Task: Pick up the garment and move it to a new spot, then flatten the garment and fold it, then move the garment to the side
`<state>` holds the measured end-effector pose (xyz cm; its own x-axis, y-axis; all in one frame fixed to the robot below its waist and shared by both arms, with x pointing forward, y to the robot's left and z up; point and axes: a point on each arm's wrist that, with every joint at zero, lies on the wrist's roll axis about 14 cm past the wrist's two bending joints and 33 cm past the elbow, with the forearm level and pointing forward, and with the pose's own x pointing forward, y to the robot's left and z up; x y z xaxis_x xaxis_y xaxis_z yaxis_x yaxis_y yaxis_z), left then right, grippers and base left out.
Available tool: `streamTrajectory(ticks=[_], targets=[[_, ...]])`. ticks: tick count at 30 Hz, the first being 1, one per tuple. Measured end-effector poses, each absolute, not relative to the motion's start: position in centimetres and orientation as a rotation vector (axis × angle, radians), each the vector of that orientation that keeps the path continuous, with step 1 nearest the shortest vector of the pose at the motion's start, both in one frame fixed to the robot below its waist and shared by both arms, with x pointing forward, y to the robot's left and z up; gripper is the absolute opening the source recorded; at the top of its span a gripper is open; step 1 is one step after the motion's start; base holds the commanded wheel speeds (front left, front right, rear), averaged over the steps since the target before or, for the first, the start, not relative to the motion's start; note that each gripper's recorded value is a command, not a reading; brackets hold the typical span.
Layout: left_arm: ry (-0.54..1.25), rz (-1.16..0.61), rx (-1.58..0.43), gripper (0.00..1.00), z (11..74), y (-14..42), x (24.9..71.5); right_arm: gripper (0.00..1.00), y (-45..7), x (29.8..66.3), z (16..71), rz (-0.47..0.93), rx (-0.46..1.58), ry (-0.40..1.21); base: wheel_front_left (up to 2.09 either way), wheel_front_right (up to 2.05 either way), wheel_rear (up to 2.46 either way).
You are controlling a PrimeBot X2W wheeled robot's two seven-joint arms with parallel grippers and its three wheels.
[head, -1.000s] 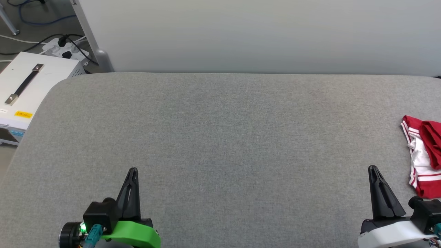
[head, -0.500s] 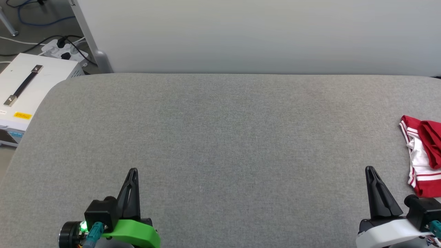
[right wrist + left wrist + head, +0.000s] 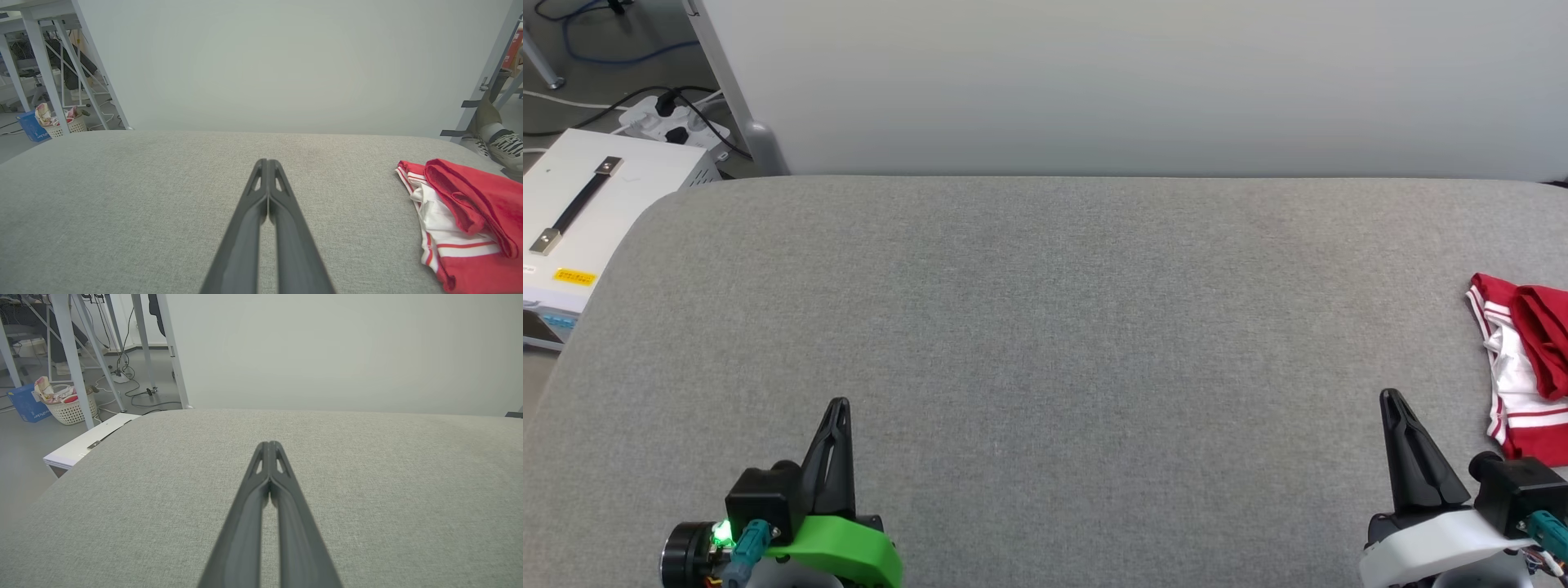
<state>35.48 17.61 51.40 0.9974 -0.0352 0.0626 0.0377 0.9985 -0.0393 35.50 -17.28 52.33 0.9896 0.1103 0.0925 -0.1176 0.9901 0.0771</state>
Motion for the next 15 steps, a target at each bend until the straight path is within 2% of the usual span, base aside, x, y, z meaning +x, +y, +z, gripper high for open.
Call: streamTrajectory(ticks=[15], targets=[[-0.04,-0.033,-0.024,0.0,51.31,17.64,35.62,0.0,-17.08,35.65,52.22,0.118,0.065,-0.068,0.0,0.0,0.0]])
